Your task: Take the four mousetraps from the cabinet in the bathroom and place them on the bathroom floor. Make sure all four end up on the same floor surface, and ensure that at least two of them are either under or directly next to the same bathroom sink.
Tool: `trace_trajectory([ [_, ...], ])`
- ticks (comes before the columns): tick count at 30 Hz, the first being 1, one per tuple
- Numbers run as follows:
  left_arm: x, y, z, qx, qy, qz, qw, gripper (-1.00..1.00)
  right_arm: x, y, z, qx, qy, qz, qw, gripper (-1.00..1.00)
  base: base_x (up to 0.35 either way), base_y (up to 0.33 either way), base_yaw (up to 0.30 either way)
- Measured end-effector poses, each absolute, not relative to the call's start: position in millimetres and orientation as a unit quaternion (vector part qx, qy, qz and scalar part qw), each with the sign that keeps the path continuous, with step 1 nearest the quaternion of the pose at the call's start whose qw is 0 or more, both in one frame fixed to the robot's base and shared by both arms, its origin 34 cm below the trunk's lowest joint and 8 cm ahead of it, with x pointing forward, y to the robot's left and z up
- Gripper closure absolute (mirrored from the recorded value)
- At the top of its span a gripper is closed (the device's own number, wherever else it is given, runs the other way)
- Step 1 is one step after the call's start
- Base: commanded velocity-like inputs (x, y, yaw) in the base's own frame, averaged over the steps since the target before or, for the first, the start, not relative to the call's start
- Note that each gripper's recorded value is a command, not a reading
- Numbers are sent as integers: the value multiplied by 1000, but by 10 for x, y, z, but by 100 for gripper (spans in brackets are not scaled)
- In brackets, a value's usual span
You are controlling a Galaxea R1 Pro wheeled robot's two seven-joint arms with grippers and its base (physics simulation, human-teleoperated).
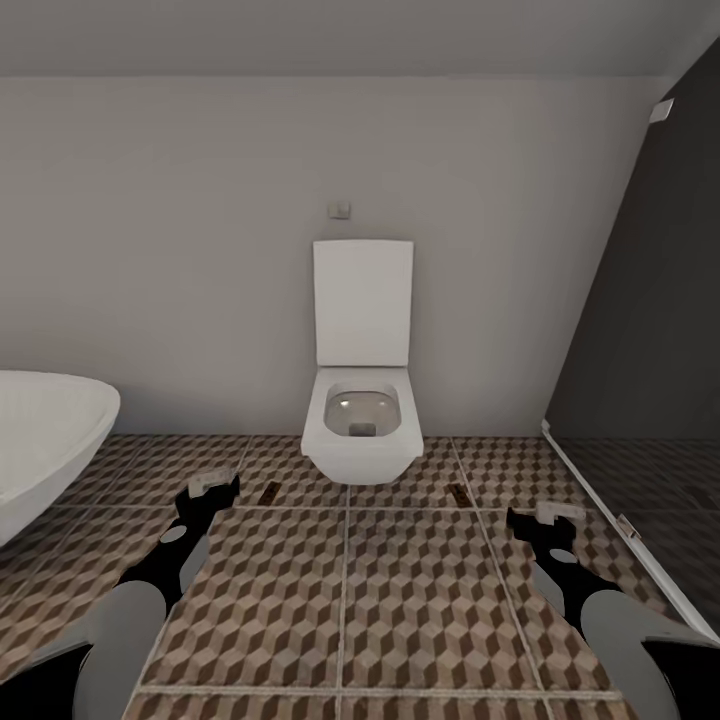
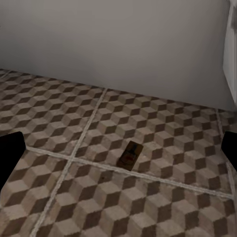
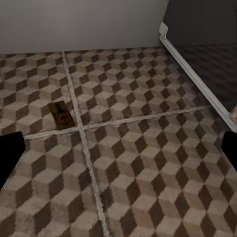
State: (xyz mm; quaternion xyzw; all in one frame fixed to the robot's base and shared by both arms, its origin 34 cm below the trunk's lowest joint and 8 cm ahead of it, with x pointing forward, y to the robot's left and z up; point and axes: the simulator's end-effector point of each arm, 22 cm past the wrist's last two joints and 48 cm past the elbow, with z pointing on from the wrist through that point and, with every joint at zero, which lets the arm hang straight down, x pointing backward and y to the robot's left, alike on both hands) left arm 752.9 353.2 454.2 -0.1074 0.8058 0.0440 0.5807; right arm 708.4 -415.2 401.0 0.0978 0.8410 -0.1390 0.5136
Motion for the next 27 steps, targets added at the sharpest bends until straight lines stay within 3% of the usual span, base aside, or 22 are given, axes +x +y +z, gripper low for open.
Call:
trace_trajectory([
  [27, 7337, 3422, 4807, -111, 807, 29, 580, -100, 7138, -4099, 4682, 105, 815, -129, 555, -100, 0, 0, 0],
])
